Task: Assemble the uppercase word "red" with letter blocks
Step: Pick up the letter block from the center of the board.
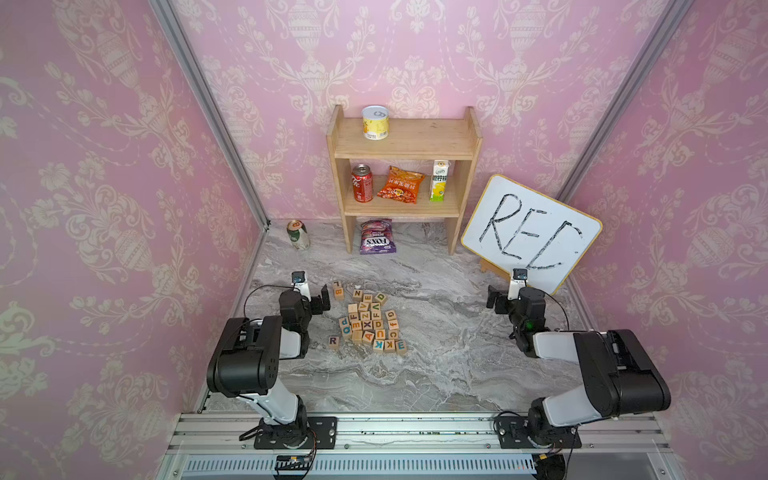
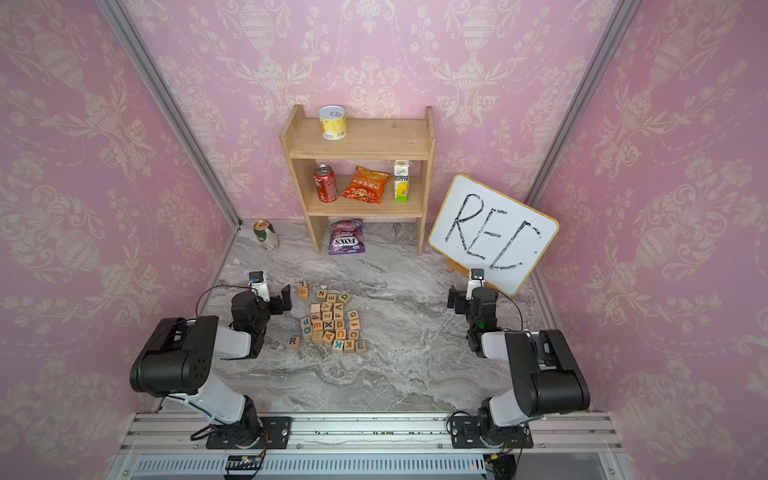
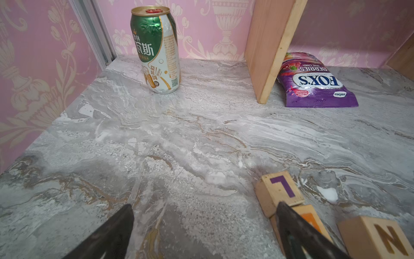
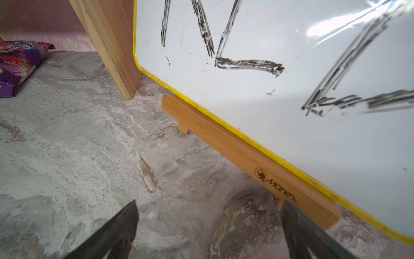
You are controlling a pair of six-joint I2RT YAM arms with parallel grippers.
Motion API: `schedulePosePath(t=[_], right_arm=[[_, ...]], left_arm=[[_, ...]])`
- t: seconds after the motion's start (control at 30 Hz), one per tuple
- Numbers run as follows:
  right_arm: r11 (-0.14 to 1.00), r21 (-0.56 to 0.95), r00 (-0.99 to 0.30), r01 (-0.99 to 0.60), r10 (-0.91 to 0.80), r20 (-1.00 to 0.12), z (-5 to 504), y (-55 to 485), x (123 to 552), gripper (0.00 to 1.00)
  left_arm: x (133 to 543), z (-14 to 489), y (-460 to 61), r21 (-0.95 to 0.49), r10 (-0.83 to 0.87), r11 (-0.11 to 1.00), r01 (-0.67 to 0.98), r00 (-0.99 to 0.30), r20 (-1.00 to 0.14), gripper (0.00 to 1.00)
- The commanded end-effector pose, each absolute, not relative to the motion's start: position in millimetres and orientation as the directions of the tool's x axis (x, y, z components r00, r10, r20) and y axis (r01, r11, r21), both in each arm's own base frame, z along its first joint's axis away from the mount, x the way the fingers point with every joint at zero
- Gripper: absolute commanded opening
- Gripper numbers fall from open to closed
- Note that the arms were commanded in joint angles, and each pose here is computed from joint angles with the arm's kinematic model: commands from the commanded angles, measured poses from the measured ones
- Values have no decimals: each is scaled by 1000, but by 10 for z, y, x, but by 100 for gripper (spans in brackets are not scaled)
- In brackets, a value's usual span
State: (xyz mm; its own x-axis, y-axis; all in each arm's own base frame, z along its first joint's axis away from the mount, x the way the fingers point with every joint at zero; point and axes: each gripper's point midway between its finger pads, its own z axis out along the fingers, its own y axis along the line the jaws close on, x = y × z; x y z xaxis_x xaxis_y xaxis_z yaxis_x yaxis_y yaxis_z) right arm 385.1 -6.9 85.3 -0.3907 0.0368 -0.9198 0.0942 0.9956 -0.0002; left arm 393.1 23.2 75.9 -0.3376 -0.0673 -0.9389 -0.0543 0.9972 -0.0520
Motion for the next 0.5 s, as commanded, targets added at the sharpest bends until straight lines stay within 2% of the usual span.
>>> schedulePosePath(t=[0.0,0.47], right_arm=[[996,3,-368,90,36,-929,931,-55,3909,100],[997,15,-370,80,44,-928,928,-54,3913,100]], left_arm=[[3959,760,201,-39,-49,999,-37,-340,-939,99],[3956,756,258,-38,-61,997,-73,-341,-938,99]])
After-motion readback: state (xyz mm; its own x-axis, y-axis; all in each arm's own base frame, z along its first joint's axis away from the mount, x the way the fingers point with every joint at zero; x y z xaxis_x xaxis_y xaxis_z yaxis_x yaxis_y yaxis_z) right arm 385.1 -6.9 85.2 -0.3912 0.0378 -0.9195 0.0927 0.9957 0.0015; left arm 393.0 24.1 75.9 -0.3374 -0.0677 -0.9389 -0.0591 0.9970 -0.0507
